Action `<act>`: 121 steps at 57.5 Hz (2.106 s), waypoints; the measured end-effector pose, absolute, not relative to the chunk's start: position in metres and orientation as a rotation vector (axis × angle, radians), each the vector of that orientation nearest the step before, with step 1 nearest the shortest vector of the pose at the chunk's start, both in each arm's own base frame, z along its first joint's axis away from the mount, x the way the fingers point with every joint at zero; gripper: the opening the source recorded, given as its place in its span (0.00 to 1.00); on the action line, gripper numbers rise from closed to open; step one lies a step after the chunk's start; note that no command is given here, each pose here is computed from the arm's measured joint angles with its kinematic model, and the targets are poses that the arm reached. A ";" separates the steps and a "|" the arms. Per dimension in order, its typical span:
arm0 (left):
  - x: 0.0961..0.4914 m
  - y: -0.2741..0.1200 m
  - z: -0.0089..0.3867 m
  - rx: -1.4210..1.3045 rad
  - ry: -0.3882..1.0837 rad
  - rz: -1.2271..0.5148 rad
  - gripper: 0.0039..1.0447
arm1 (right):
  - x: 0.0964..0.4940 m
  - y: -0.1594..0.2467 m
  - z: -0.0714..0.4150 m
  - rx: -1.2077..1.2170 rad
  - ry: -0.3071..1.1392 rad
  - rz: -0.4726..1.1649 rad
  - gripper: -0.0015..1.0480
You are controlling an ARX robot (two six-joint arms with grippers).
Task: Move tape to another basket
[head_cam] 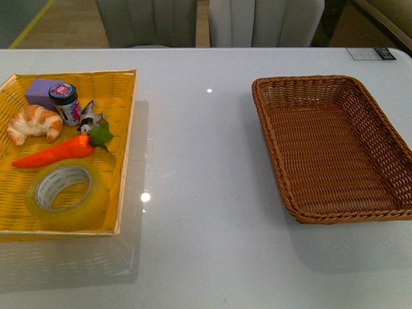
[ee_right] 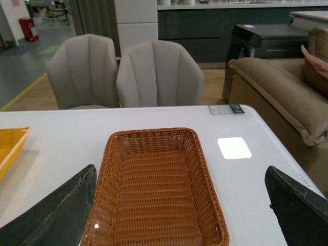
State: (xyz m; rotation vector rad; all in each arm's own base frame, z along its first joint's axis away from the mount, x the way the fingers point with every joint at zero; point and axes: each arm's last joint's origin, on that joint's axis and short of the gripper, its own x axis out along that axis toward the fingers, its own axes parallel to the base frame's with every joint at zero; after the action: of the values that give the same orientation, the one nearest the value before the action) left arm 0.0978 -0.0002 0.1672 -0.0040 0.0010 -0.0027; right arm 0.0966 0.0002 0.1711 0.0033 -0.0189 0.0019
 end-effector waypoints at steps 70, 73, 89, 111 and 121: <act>0.236 0.005 0.151 -0.072 0.571 -0.130 0.92 | 0.097 0.000 0.171 0.003 -0.019 0.002 0.91; 0.250 0.004 0.138 -0.066 0.613 -0.133 0.92 | 0.097 0.000 0.171 0.003 -0.019 0.002 0.91; 0.300 0.008 0.055 -0.032 0.850 -0.080 0.92 | 0.097 0.000 0.171 0.003 -0.019 0.002 0.91; 0.315 0.014 0.011 0.028 0.950 -0.067 0.92 | 0.097 0.000 0.171 0.003 -0.019 0.002 0.91; 0.323 0.015 0.001 0.064 0.965 -0.043 0.82 | 0.097 0.000 0.171 0.003 -0.019 0.002 0.91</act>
State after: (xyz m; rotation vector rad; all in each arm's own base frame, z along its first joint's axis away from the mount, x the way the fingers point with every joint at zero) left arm 0.3234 0.0153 0.0010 0.0637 0.9648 -0.0429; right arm 0.0966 0.0002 0.1711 0.0033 -0.0189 0.0023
